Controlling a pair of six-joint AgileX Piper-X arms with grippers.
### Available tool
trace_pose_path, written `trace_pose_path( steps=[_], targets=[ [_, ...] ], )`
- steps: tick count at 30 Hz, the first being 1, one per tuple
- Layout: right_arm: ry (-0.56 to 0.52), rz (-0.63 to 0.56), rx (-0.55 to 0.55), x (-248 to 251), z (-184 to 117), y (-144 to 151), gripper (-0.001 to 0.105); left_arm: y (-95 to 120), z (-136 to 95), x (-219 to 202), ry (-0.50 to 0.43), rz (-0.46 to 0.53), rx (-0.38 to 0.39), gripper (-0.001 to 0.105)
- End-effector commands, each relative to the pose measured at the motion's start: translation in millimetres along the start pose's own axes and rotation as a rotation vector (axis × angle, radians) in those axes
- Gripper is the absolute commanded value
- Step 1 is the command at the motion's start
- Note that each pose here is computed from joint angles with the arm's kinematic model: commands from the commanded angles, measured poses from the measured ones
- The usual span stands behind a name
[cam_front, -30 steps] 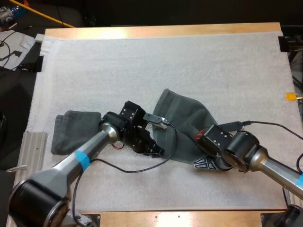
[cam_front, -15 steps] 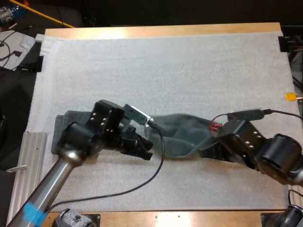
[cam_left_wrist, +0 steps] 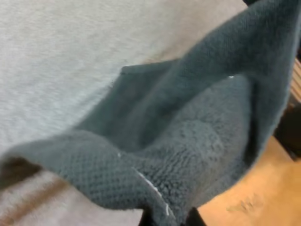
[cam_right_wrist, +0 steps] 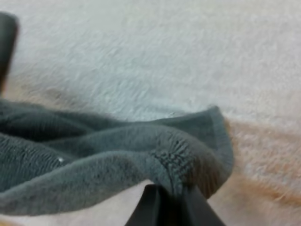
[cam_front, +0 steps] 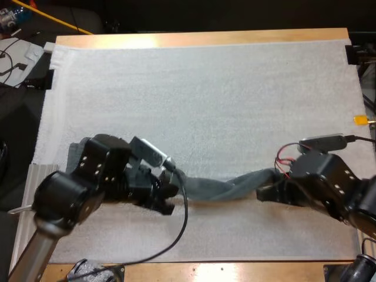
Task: Pick towel from pile, fold and stack
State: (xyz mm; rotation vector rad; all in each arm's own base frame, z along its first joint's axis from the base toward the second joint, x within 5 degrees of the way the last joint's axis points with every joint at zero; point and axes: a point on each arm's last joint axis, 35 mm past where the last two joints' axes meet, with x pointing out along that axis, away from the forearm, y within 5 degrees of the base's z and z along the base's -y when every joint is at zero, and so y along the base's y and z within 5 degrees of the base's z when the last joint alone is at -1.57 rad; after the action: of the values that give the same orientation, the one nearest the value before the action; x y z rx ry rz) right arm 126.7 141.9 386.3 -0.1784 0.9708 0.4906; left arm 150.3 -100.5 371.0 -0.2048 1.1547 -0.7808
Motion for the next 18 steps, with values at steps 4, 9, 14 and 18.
trace_pose_path(
  steps=[4,9,14,18],
  targets=[
    [0.002,0.090,-0.042,-32,-15,10,0.000,-24,-28,-25,0.040,-0.040,0.021,0.000],
    [0.040,0.104,-0.055,-33,-25,18,0.000,-27,-36,-21,0.068,0.011,0.045,0.000],
    [0.055,-0.006,-0.050,12,-22,20,0.000,-8,-18,10,0.027,0.135,0.058,0.000],
    [0.071,-0.041,0.004,58,-11,13,0.000,13,0,35,0.008,0.213,0.048,0.000]
  ],
)
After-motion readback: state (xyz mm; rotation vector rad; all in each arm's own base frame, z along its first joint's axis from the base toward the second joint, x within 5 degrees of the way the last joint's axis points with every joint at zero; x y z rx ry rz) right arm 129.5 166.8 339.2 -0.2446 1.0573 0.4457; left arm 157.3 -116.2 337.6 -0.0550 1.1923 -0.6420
